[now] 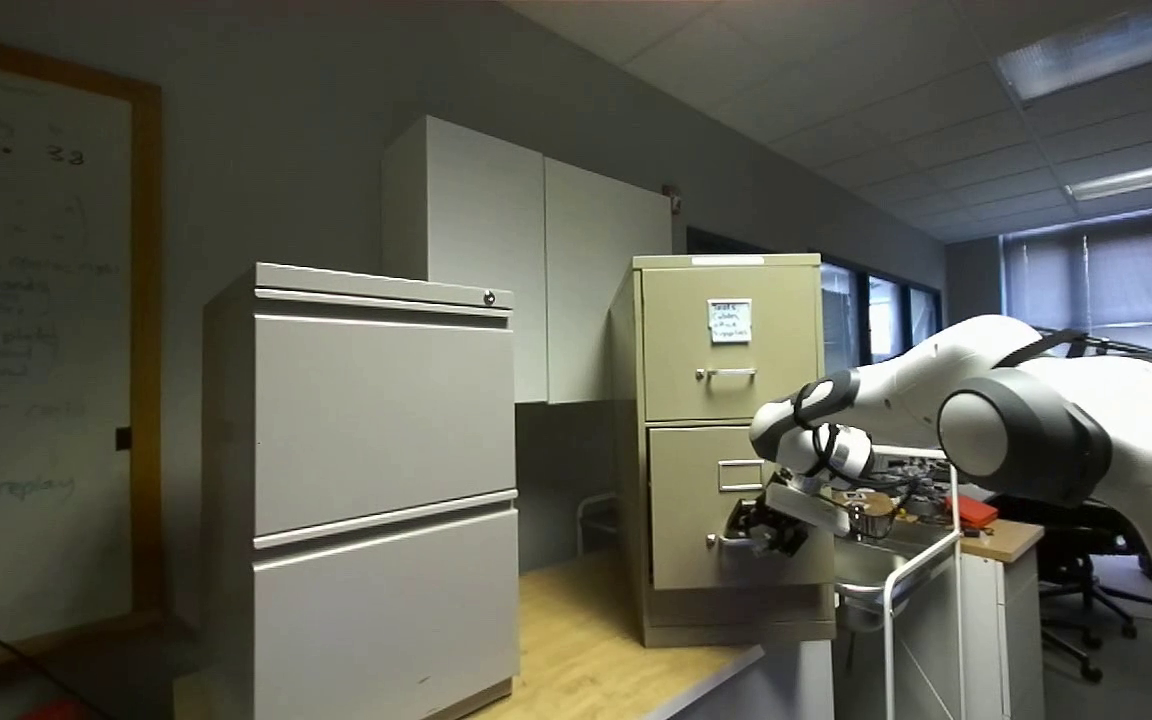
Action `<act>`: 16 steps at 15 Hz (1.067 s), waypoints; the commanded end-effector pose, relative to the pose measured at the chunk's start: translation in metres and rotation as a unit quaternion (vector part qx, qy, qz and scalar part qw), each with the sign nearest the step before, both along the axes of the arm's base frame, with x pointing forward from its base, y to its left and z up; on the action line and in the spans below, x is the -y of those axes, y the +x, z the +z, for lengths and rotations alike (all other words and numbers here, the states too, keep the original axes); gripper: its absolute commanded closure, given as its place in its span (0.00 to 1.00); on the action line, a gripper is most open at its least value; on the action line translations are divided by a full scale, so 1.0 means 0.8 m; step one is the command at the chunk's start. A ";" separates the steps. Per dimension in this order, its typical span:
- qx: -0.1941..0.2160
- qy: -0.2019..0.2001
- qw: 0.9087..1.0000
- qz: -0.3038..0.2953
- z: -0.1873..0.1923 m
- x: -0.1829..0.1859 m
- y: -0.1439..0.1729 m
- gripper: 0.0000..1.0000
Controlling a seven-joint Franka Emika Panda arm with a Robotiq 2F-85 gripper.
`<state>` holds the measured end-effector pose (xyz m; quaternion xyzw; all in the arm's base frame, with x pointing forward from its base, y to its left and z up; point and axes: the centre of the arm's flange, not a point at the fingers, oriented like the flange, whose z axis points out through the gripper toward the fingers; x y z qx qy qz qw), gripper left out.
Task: Open the bottom drawer of the beige file cabinet
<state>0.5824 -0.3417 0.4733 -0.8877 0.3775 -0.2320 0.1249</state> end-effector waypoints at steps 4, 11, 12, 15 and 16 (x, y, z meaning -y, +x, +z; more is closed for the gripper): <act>-0.036 0.037 0.998 0.038 -0.041 -0.052 -0.112 0.98; -0.017 0.049 0.998 0.046 -0.051 -0.088 -0.179 1.00; -0.017 0.049 0.998 0.047 -0.054 -0.094 -0.189 0.99; -0.019 0.053 0.997 0.047 -0.056 -0.111 -0.223 0.99; -0.018 0.054 0.997 0.048 -0.059 -0.116 -0.233 0.99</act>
